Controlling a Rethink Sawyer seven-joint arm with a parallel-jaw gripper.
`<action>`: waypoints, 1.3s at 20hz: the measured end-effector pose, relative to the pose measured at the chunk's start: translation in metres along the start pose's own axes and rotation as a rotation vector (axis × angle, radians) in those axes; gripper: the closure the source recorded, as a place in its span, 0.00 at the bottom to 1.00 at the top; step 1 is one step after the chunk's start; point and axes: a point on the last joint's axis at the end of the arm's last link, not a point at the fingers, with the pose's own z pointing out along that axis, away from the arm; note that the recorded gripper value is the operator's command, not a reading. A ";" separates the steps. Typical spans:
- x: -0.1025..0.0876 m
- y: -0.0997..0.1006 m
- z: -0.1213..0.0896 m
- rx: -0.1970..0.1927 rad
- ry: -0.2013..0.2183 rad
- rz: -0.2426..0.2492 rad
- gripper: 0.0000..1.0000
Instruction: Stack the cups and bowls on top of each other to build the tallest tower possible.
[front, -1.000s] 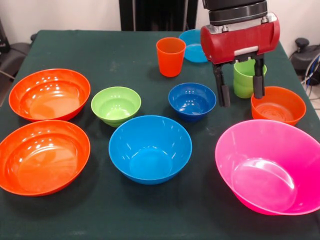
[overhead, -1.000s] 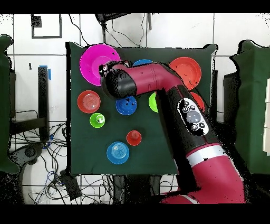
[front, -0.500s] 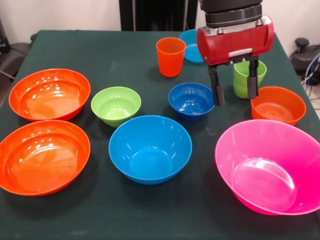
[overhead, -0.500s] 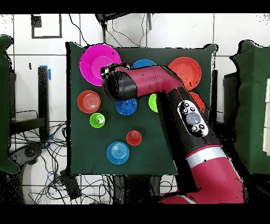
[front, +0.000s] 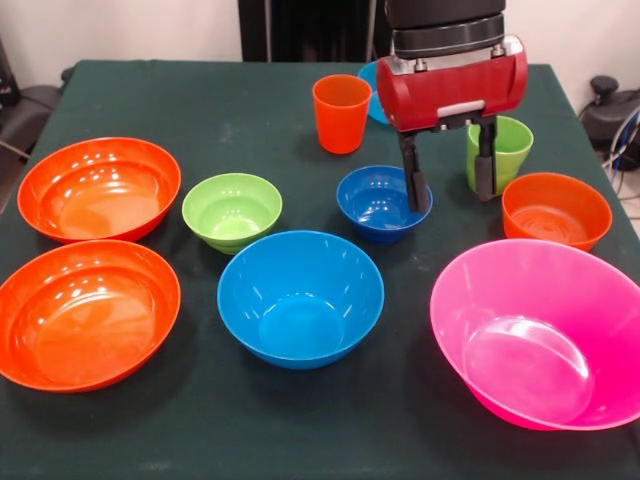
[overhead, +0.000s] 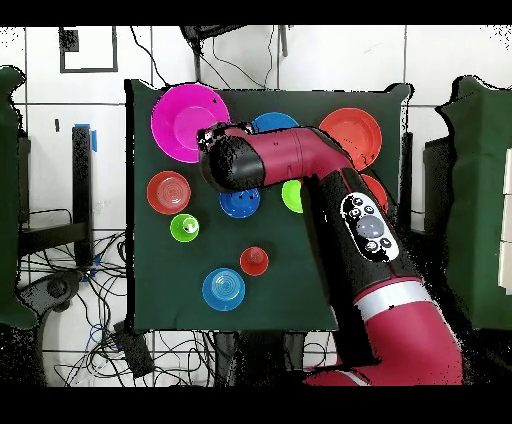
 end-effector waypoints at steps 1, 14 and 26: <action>0.000 0.000 0.000 0.001 0.000 0.000 0.00; 0.017 -0.005 0.017 -0.006 0.032 0.017 0.00; 0.022 -0.003 0.022 -0.011 0.040 0.019 0.00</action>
